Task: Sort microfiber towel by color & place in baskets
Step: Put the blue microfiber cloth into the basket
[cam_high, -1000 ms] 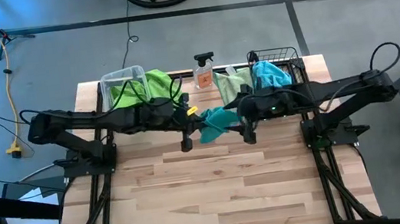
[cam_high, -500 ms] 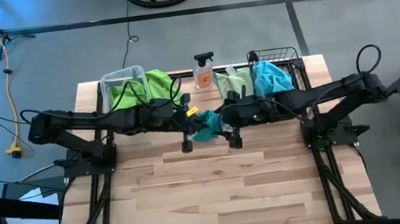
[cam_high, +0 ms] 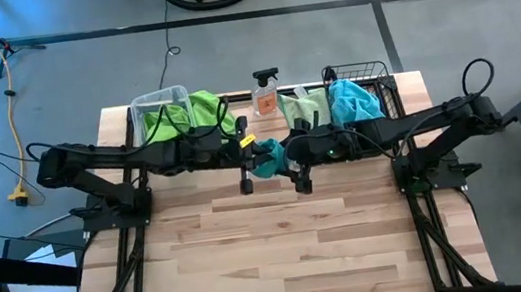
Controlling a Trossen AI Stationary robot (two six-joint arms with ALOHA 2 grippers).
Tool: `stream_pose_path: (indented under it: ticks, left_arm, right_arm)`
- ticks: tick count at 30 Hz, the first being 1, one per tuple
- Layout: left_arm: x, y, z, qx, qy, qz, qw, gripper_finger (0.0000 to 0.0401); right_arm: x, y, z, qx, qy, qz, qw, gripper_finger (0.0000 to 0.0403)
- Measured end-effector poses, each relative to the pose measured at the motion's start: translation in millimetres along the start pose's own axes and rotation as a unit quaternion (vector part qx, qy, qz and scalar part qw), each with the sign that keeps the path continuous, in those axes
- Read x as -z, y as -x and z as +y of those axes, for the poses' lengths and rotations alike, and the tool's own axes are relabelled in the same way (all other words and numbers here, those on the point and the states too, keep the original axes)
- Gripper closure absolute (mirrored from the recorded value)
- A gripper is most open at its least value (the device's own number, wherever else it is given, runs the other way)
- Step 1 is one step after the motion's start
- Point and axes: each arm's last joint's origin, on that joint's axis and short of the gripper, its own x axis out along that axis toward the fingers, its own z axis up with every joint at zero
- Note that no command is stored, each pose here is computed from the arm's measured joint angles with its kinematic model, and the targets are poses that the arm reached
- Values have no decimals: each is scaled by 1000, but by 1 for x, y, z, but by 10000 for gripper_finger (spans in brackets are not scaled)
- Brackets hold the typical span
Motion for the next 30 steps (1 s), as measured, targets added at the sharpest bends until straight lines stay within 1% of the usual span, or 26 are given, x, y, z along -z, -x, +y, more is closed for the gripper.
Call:
stream_pose_path:
  ticks: [2, 5, 11, 14, 15, 16, 18, 20, 23, 26, 30]
  left_arm:
    - [0, 0, 1, -1, 1, 1, 1000, 401]
    - [1, 0, 2, -3, 1, 2, 1000, 401]
    - [1, 0, 2, -3, 13, 2, 1000, 401]
    - [1, 0, 2, -3, 14, 2, 1000, 398]
    - [1, 0, 2, -2, 14, 2, 1000, 396]
    - [1, 0, 2, -1, 11, 2, 1000, 394]
    - [1, 0, 1, 0, 1, 2, 1000, 387]
    - [1, 0, 1, 0, -9, 2, 1000, 379]
    - [1, 0, 0, 1, -22, 2, 1000, 362]
    - [1, 0, 0, 0, -30, 2, 1000, 337]
    - [0, 0, 1, -1, -26, 2, 1000, 294]
  right_arm:
    - [0, 0, -1, 9, -1, 0, 1000, 116]
    - [0, 0, -1, 12, -3, 1, 1000, 164]
    - [0, 0, -1, 13, 0, 2, 1000, 304]
    - [1, 0, 0, -2, 1, 5, 1000, 376]
    - [1, 0, 0, -6, 2, 6, 1000, 386]
    - [1, 0, 0, -7, 2, 7, 1000, 387]
    - [2, 0, 0, -9, 2, 8, 1000, 379]
    - [2, 0, 1, -15, 4, 8, 1000, 380]
    - [2, 0, 1, -19, 11, 9, 1000, 395]
    - [2, 0, 1, -20, 12, 10, 1000, 392]
    - [2, 0, 1, -21, 12, 11, 1000, 395]
